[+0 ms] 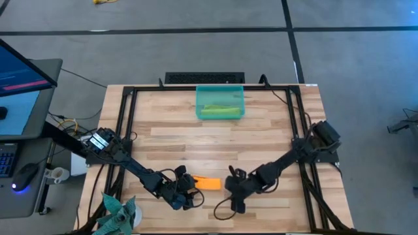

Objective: Roll microfiber towels into tight, uniform cylinder then place into a basket
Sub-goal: Roll the yellow microfiber towel

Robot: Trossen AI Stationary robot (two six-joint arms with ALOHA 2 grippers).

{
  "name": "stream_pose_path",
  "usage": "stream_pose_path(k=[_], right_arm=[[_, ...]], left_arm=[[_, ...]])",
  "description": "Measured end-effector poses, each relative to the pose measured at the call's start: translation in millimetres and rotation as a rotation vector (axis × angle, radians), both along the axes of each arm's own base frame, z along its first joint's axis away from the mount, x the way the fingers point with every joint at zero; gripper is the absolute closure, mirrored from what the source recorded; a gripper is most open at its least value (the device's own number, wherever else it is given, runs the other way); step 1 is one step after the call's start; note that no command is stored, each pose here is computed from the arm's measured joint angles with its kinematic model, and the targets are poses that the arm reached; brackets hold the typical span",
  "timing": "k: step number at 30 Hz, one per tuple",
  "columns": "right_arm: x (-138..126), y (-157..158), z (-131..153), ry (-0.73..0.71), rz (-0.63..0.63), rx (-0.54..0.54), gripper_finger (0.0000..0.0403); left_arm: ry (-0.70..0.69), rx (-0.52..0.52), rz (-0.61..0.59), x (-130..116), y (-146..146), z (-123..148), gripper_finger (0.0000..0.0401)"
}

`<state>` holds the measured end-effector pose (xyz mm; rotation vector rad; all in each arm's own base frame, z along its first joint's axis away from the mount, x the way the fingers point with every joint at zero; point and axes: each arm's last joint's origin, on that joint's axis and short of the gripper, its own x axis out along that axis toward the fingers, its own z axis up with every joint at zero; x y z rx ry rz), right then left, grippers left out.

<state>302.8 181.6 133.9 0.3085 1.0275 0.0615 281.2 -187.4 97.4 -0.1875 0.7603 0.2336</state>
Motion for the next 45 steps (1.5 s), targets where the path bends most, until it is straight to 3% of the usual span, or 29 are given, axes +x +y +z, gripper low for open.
stream_pose_path(k=[6,11,16,21,27,32,38,45], right_arm=[[8,3,-6,0.002,-0.061,0.062,0.0166],[17,0,1,0.052,-0.047,0.195,0.0155],[26,-3,11,0.05,-0.035,0.24,0.0155],[23,-8,26,0.067,-0.014,0.188,0.0155],[-5,-24,58,0.085,-0.106,-0.035,0.0155],[-27,-34,81,0.003,-0.156,-0.107,0.0155],[-42,-39,58,-0.086,-0.221,-0.011,0.0155],[-29,-34,25,-0.188,-0.304,0.164,0.0155]], left_arm=[[0.0,-0.001,0.0,0,0,0,0.0184],[0.001,-0.001,-0.001,0,0,0,0.0184],[0.003,-0.004,-0.004,0,0,0,0.0184],[0.003,-0.005,-0.004,0,0,0,0.0184],[0.005,-0.006,-0.006,0,0,0,0.0184],[0.008,-0.007,-0.007,0,0,0,0.0184],[0.008,-0.008,-0.008,0,0,0,0.0184],[0.008,-0.008,-0.008,0,0,0,0.0184]])
